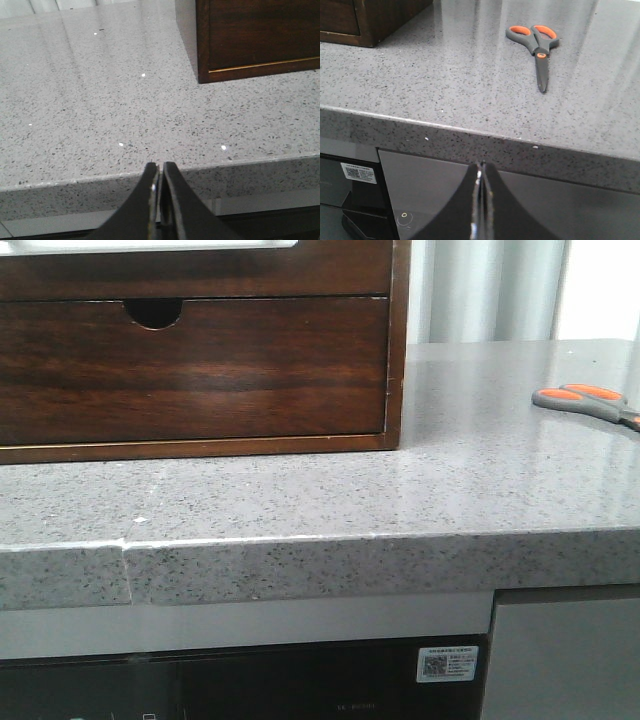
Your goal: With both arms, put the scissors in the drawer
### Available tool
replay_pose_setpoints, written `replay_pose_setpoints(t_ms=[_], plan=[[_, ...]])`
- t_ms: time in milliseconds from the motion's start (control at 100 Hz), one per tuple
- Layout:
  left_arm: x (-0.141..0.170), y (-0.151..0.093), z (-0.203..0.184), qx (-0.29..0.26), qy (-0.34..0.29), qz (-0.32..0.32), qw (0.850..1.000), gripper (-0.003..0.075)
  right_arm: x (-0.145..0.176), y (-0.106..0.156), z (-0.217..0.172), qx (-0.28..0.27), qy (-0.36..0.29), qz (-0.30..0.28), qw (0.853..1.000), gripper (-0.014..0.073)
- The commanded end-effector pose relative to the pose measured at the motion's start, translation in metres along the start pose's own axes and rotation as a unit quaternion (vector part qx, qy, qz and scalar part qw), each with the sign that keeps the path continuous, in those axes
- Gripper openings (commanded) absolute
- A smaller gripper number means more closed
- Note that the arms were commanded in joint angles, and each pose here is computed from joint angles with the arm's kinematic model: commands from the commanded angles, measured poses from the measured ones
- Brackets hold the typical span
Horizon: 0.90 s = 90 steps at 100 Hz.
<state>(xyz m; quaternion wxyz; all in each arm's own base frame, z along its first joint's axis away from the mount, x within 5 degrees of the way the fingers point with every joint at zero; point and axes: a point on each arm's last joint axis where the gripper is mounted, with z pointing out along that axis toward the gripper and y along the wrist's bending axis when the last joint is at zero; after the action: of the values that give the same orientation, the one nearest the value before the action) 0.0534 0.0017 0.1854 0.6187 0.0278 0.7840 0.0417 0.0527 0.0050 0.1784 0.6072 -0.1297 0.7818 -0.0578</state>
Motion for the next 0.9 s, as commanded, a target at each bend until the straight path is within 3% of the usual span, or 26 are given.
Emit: replay_pose_setpoints(t_ms=[0,700,890], plan=[[0.0012,-0.0007,-0.0004,0.002,-0.031,-0.009,0.999,-0.0020,0.0063,0.0005,0.0017,0.010,-0.008,-0.013,1.000,-0.0066],[0.0009,-0.0005,-0.0004,0.001,-0.032,-0.006,0.999,-0.0020,0.0061,0.0004,0.0017,0.010,-0.009,-0.013,1.000,-0.0066],[0.0008,0.0008,-0.0004,-0.007,-0.033,0.023,0.999,-0.0019,-0.0032,-0.0028,0.0009,0.028,-0.060,-0.009,0.998,-0.0066]])
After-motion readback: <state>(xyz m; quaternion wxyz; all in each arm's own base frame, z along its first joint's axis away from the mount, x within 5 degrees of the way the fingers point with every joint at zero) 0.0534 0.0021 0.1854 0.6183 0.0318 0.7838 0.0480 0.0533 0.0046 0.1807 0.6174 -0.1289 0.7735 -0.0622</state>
